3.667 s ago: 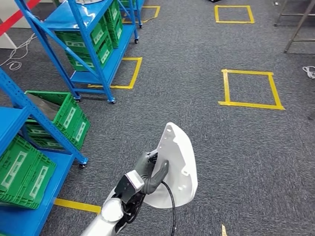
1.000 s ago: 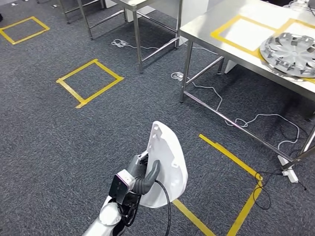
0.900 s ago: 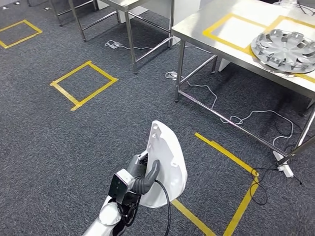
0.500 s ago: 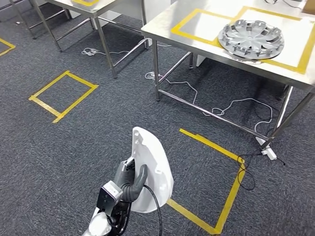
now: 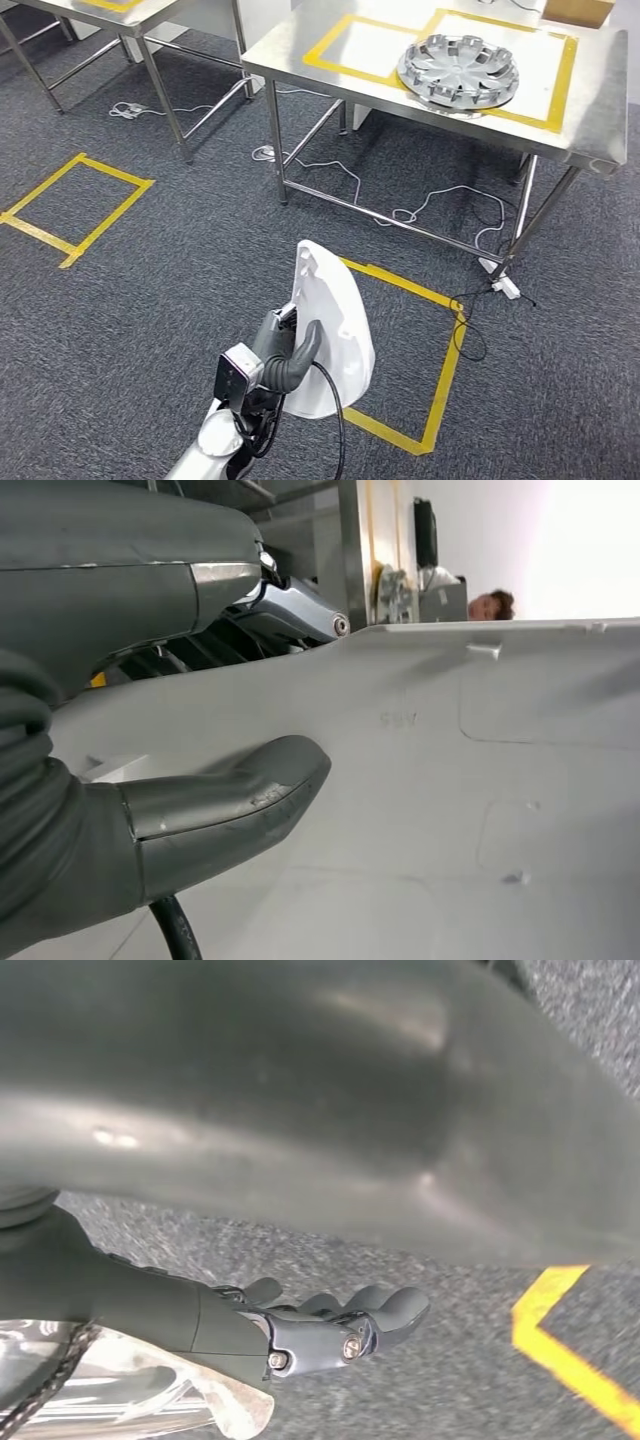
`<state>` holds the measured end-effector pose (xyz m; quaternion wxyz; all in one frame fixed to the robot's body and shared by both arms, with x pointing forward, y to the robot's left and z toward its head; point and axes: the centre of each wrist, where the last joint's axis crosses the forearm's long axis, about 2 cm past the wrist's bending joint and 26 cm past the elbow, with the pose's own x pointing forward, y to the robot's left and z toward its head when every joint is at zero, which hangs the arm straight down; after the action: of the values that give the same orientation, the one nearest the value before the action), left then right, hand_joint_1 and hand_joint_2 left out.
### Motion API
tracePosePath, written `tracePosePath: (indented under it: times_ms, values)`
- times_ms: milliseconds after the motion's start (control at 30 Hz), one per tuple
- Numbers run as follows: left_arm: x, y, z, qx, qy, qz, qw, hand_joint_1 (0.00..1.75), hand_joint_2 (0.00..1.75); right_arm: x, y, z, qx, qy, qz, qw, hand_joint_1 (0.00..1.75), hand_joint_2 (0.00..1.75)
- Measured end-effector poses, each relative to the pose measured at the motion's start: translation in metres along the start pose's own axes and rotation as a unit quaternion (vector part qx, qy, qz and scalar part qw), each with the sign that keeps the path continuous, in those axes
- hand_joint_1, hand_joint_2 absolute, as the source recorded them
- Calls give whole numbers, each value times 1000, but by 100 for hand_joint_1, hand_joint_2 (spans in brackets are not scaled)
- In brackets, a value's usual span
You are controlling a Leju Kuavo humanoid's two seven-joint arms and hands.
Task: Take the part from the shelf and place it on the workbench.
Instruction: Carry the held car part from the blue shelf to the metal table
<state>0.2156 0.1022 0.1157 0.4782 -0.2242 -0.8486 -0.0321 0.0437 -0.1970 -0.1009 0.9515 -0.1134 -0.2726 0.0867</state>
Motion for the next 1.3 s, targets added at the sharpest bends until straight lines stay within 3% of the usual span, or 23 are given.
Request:
tracePosePath:
  times_ms: [800,1300]
  values:
    - [-1,3,6,-8,7,-1,1000,175,175,1,6,2,18,1,-2,1000,0,0]
    - [-1,2,5,-16,8,-3,1000,175,175,-12,-12,-1,35,2,2,999,0,0]
